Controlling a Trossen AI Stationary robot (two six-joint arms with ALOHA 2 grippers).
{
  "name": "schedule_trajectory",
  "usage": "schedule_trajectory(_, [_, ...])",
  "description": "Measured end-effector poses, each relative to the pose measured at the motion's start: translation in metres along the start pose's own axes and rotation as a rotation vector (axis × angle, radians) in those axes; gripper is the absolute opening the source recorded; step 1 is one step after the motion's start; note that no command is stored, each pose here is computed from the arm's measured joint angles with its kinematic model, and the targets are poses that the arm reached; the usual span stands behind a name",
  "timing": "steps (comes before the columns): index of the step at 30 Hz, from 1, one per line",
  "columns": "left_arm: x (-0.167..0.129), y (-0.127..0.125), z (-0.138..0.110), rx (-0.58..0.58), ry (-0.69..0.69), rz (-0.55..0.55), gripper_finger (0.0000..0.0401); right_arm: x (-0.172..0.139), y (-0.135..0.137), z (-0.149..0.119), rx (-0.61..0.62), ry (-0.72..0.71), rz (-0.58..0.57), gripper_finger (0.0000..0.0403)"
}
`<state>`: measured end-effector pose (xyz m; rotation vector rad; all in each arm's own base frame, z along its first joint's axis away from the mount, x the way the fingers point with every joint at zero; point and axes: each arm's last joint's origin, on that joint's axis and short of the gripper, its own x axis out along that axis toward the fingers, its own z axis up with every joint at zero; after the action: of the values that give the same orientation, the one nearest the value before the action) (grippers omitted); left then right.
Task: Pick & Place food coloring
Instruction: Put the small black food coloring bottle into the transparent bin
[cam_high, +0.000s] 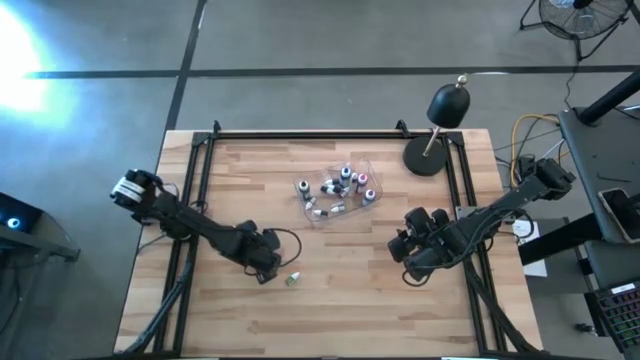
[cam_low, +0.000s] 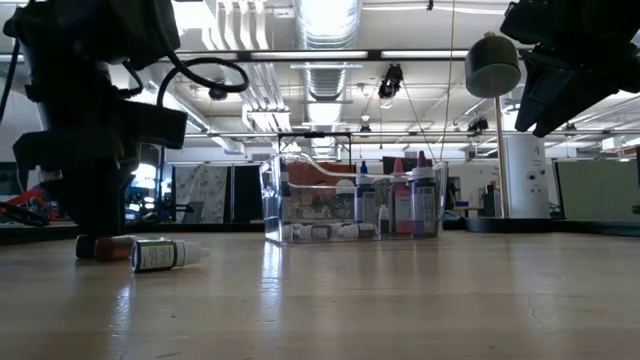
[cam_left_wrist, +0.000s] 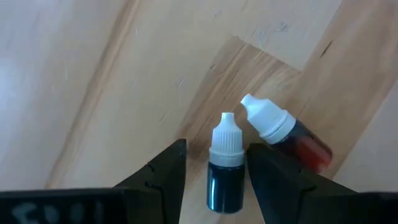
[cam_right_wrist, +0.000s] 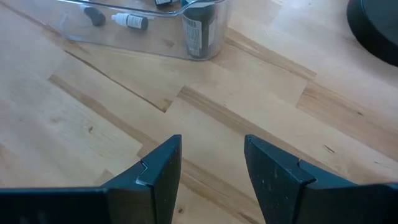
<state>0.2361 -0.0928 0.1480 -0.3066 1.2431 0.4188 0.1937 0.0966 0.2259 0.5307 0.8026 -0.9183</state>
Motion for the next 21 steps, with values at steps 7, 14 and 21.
schedule_trajectory(7, [0.004, 0.0, 0.001, -0.011, 0.016, -0.003, 0.0118, 0.0, 0.0, 0.0, 0.001, 0.0, 0.0, 0.0169])
schedule_trajectory(14, [0.004, 0.001, 0.005, 0.003, 0.037, -0.04, 0.0047, 0.0, 0.0, 0.0, 0.001, 0.0, 0.0, 0.0169])
schedule_trajectory(21, [-0.007, 0.002, 0.011, -0.025, 0.016, -0.114, 0.0022, 0.0, 0.0, 0.0, 0.001, 0.0, 0.0, 0.0169])
